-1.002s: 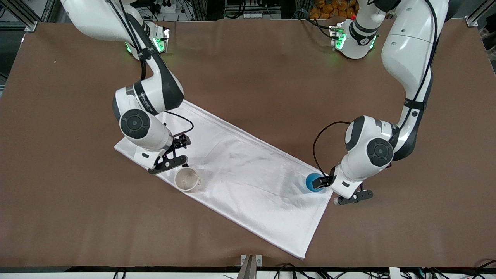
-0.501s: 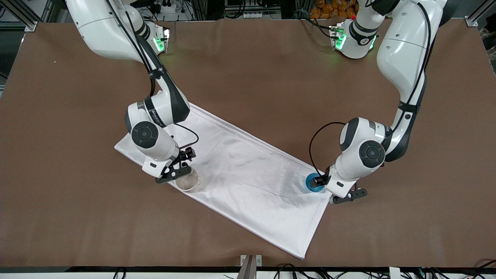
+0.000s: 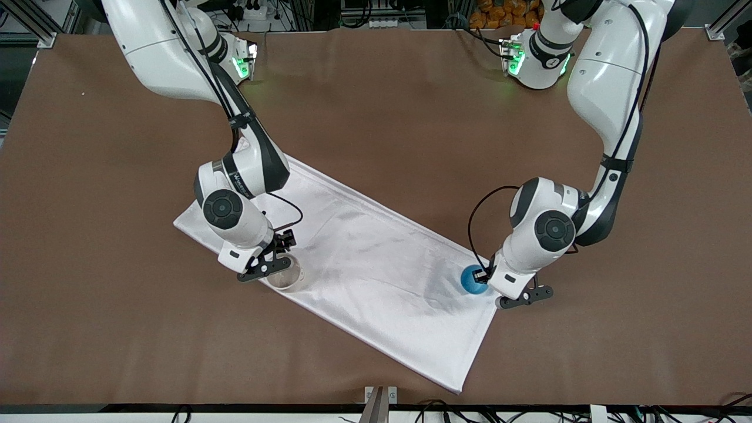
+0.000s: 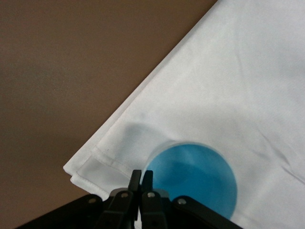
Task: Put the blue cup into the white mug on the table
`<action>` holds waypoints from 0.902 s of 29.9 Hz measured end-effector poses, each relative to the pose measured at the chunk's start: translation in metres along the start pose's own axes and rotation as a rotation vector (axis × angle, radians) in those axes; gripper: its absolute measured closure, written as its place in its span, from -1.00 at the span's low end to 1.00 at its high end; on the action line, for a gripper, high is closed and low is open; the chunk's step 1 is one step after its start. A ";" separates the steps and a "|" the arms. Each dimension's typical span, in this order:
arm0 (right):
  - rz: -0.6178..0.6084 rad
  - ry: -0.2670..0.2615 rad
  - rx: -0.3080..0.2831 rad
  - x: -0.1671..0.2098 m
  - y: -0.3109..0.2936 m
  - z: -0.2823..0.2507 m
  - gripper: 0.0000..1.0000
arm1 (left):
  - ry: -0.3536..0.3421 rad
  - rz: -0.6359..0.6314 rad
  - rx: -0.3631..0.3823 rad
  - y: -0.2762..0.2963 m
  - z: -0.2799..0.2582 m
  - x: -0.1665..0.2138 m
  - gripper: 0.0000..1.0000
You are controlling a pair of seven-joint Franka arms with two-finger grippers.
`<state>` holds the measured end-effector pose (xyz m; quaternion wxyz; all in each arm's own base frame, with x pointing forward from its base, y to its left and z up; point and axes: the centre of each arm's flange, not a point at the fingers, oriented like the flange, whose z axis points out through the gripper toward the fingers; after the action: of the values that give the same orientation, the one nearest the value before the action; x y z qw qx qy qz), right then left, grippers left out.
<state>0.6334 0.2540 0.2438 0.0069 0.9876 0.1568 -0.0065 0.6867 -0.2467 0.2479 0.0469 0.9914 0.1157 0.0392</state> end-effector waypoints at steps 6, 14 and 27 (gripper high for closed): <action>0.000 0.003 0.000 0.000 0.000 0.001 0.07 | 0.010 -0.008 -0.003 -0.004 -0.007 0.005 0.93; -0.002 0.020 0.002 0.002 -0.002 0.002 0.63 | -0.027 -0.004 0.046 -0.027 -0.055 0.015 0.93; -0.092 0.053 0.045 0.011 -0.071 -0.041 0.63 | -0.086 0.098 0.105 -0.055 -0.105 -0.011 0.93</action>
<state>0.6227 0.3255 0.2836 -0.0197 0.9790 0.2021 0.0156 0.6542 -0.1871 0.3458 -0.0025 0.9977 0.0667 -0.0071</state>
